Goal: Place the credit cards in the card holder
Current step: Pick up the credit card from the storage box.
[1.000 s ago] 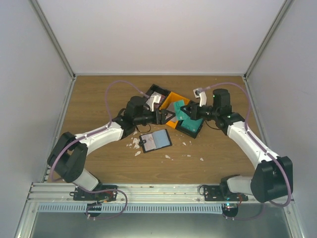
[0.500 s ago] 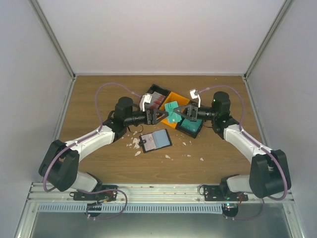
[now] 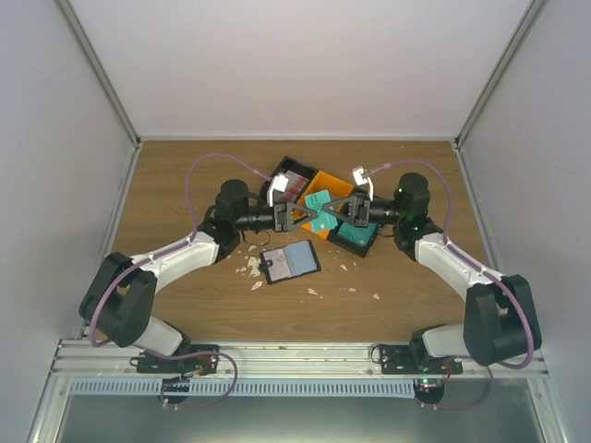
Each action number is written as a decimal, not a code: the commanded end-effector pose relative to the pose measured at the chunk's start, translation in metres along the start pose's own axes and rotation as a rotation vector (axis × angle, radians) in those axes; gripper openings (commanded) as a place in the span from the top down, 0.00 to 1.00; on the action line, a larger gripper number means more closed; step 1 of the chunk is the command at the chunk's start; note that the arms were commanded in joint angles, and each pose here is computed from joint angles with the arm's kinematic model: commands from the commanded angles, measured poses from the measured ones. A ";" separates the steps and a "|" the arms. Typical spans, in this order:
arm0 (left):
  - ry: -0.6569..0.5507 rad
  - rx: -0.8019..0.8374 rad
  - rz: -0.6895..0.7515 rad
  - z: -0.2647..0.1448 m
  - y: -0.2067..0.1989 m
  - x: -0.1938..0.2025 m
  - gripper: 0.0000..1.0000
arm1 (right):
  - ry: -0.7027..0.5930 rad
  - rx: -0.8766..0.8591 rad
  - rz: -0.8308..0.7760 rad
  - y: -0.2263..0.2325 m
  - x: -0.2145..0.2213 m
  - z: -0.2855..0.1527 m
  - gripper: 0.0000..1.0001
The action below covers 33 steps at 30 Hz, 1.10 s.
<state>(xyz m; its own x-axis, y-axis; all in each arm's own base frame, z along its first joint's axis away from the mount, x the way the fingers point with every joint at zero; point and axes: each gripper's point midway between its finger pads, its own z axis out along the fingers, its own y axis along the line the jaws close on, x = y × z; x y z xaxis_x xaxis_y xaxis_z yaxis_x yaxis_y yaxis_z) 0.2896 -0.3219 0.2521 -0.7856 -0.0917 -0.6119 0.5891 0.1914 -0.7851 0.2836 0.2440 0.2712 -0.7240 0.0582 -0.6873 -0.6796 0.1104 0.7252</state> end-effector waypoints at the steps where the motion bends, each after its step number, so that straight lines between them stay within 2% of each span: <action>1: -0.002 0.114 0.052 0.003 -0.022 -0.008 0.71 | 0.018 -0.041 -0.012 0.006 0.005 0.001 0.99; 3: 0.001 0.124 0.059 0.004 -0.024 -0.009 0.85 | 0.020 -0.046 -0.021 0.008 0.005 0.001 0.99; 5: -0.003 0.125 0.070 0.002 -0.025 -0.011 0.99 | 0.018 -0.037 -0.040 0.008 0.006 -0.001 0.88; 8: -0.015 0.123 0.084 -0.003 -0.027 -0.014 1.00 | 0.001 0.000 -0.074 0.006 0.004 -0.006 0.63; 11: -0.029 0.123 0.099 -0.011 -0.031 -0.016 1.00 | -0.018 0.046 -0.102 0.002 0.003 -0.012 0.52; 17: -0.036 0.133 0.126 -0.021 -0.039 -0.016 1.00 | -0.035 0.075 -0.104 0.000 0.008 -0.019 0.53; 27: -0.017 0.174 0.175 -0.025 -0.051 -0.012 1.00 | -0.008 0.070 -0.071 -0.011 0.011 -0.015 0.71; 33: 0.015 0.208 0.187 -0.025 -0.056 -0.006 1.00 | 0.031 0.016 -0.078 -0.004 0.014 -0.010 0.71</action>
<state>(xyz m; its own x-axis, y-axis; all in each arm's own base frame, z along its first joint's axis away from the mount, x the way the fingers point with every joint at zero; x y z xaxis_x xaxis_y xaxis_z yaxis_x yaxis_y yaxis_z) 0.2733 -0.3090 0.2821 -0.7342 -0.0747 -0.6748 0.6701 0.0799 -0.7380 0.2754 0.2309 0.2555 -0.6858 0.0445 -0.7264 -0.7128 0.1607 0.6827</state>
